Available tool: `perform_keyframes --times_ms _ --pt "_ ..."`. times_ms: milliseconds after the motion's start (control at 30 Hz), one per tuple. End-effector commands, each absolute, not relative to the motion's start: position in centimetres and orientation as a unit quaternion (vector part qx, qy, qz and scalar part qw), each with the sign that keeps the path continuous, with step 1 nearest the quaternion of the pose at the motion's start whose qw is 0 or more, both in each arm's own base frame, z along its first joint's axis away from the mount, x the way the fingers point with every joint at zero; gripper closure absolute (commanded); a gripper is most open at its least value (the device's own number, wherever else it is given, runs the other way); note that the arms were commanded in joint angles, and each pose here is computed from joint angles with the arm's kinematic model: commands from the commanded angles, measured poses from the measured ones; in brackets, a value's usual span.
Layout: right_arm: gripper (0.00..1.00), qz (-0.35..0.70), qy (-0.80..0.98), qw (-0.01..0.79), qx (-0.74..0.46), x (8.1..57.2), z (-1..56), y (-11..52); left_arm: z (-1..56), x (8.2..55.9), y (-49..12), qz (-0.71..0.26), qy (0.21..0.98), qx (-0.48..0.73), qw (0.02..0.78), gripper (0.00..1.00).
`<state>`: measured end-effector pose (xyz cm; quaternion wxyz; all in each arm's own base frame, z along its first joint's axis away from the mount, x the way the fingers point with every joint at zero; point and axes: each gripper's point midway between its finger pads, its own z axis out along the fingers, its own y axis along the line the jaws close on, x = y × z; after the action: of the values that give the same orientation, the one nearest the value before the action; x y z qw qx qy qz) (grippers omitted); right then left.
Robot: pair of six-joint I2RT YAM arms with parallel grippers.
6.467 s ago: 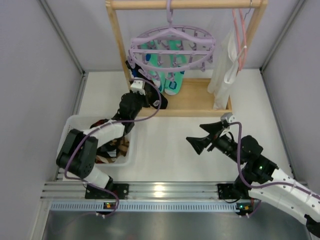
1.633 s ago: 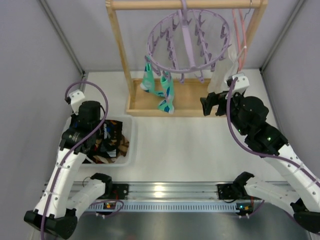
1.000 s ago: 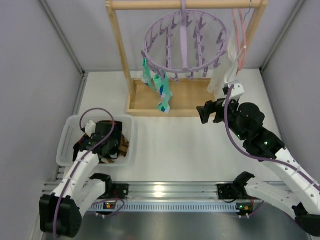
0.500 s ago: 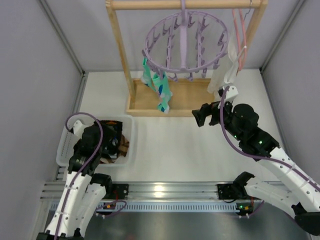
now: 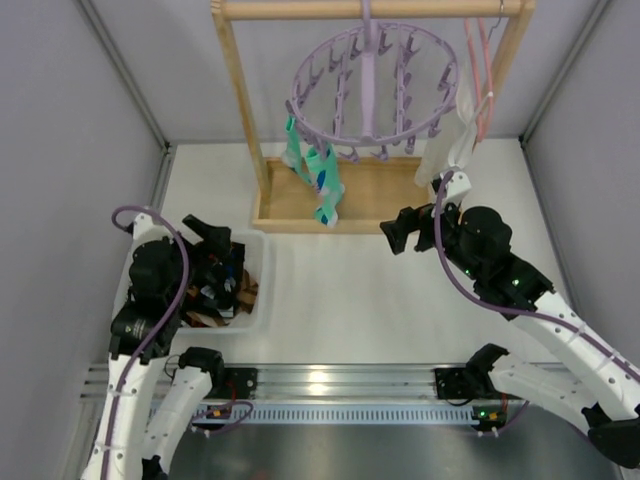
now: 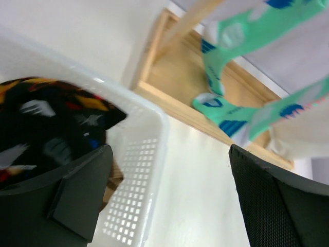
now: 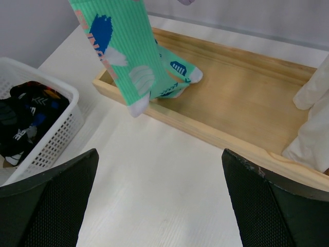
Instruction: Remove the socks clipped to the hanger
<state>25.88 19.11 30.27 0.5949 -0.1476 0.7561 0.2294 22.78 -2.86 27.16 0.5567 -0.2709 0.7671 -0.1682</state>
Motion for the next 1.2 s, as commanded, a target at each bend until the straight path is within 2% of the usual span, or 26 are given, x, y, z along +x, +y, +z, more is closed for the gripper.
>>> perform_keyframes --times_ms 0,33,100,133,167,300,433,700,867,967,1067,1100,1167 --pt "0.0 0.256 0.73 0.619 -0.133 26.0 31.7 19.3 28.9 25.3 -8.6 -0.275 0.778 -0.134 0.549 0.02" --pt "0.01 0.267 0.722 0.625 -0.131 25.8 32.1 19.4 28.7 25.5 -10.7 -0.317 0.779 -0.092 0.533 0.02" --pt "0.0 0.275 0.716 0.629 -0.13 25.3 31.9 19.3 30.6 27.0 -12.0 -0.35 0.741 -0.06 0.57 0.02" --pt "0.01 0.278 0.713 0.631 -0.128 25.2 32.0 19.2 29.2 27.6 -12.7 -0.356 0.743 -0.047 0.565 0.02" --pt "0.01 0.277 0.716 0.628 -0.127 25.1 31.6 19.2 30.6 28.4 -13.0 -0.358 0.714 -0.031 0.6 0.02" --pt "0.01 0.303 0.71 0.623 -0.13 24.1 31.6 19.5 30.6 28.8 -17.3 -0.378 0.665 0.033 0.643 0.01" --pt "0.0 0.329 0.704 0.613 -0.142 23.4 30.5 20.3 29.3 29.6 -22.3 -0.369 0.659 0.11 0.646 0.02" --pt "0.0 0.351 0.698 0.607 -0.143 22.5 29.5 20.5 26.3 33.7 -23.9 -0.312 0.67 0.115 0.664 0.02" --pt "0.01 0.36 0.689 0.61 -0.15 22.0 30.4 20.6 25.8 35.4 -25.4 -0.324 0.649 0.126 0.677 0.03" --pt "0.01 0.363 0.683 0.615 -0.149 21.6 31.1 20.3 25.0 36.7 -26.5 -0.331 0.646 0.128 0.676 0.07" --pt "0.01 0.372 0.677 0.618 -0.15 21.2 31.6 20.2 24.6 38.1 -27.0 -0.325 0.643 0.121 0.683 0.17" --pt "0.01 0.379 0.672 0.618 -0.151 20.8 31.9 20.3 24.0 38.6 -27.2 -0.318 0.647 0.121 0.683 0.21" --pt "0.01 0.383 0.668 0.62 -0.151 20.6 32.3 20.2 24.5 39.5 -27.3 -0.311 0.642 0.118 0.691 0.39"
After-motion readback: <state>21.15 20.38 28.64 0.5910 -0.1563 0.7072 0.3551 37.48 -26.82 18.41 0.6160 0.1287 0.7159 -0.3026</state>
